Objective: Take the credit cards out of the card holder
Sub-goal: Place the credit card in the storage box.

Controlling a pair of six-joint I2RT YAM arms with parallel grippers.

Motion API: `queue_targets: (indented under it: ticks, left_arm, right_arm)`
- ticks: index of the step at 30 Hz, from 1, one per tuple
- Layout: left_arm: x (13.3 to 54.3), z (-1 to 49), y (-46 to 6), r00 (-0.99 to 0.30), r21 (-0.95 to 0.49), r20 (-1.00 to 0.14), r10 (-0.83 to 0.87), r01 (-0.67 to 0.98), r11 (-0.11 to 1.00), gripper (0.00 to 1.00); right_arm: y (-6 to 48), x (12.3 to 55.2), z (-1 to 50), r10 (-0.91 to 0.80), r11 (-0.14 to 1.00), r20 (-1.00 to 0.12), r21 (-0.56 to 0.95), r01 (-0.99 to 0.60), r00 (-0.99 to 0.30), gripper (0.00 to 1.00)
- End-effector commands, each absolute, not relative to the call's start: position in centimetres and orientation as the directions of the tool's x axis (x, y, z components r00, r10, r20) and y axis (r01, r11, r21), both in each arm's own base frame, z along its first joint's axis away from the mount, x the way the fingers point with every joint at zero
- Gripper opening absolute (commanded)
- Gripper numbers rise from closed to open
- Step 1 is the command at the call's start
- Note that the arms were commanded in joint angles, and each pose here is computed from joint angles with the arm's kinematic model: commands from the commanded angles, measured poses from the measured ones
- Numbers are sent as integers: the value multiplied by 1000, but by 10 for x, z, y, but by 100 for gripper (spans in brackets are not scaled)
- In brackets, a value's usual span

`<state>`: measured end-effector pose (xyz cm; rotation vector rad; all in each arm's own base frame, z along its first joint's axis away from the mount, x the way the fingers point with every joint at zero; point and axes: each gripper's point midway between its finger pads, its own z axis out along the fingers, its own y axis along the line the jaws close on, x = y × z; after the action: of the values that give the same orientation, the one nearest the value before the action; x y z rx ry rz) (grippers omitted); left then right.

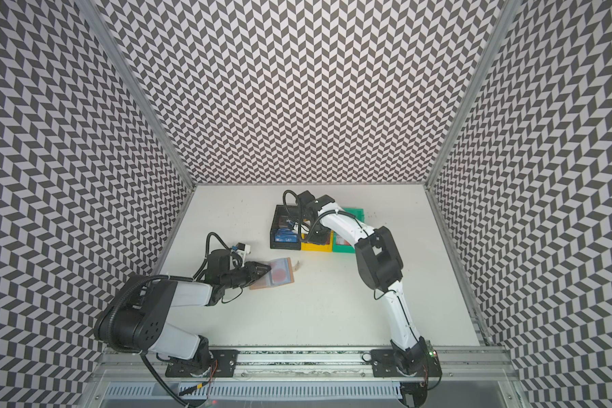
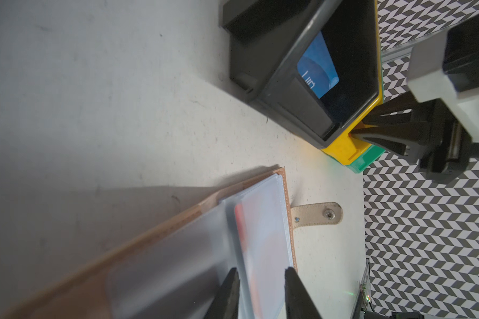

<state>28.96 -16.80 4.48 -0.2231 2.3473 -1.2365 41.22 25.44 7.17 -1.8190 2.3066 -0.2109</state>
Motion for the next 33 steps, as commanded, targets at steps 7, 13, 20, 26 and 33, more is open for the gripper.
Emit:
queue_targets:
  ticks: [7, 13, 20, 26, 33]
  left_arm:
    - [294, 42, -164, -868, -792, -353, -350, 78, 605, 30]
    - [288, 49, -162, -864, -786, -365, -348, 85, 612, 30]
    - [288, 61, -150, -833, -756, -394, -389, 52, 653, 30]
    - [282, 59, -142, -825, -729, -405, -395, 30, 684, 30]
    - [270, 43, -137, -832, -720, -383, -401, -4, 694, 29]
  right_arm:
    - [254, 455, 94, -951, 310, -140, -397, -864, -277, 29]
    - [269, 456, 144, -889, 439, -336, -437, -785, -310, 28]
    - [315, 384, 195, -734, 480, -647, -278, -832, -207, 28]
    - [342, 328, 208, -545, 504, -800, -73, -860, -252, 21]
    - [357, 292, 183, -425, 478, -803, 192, -857, -418, 19]
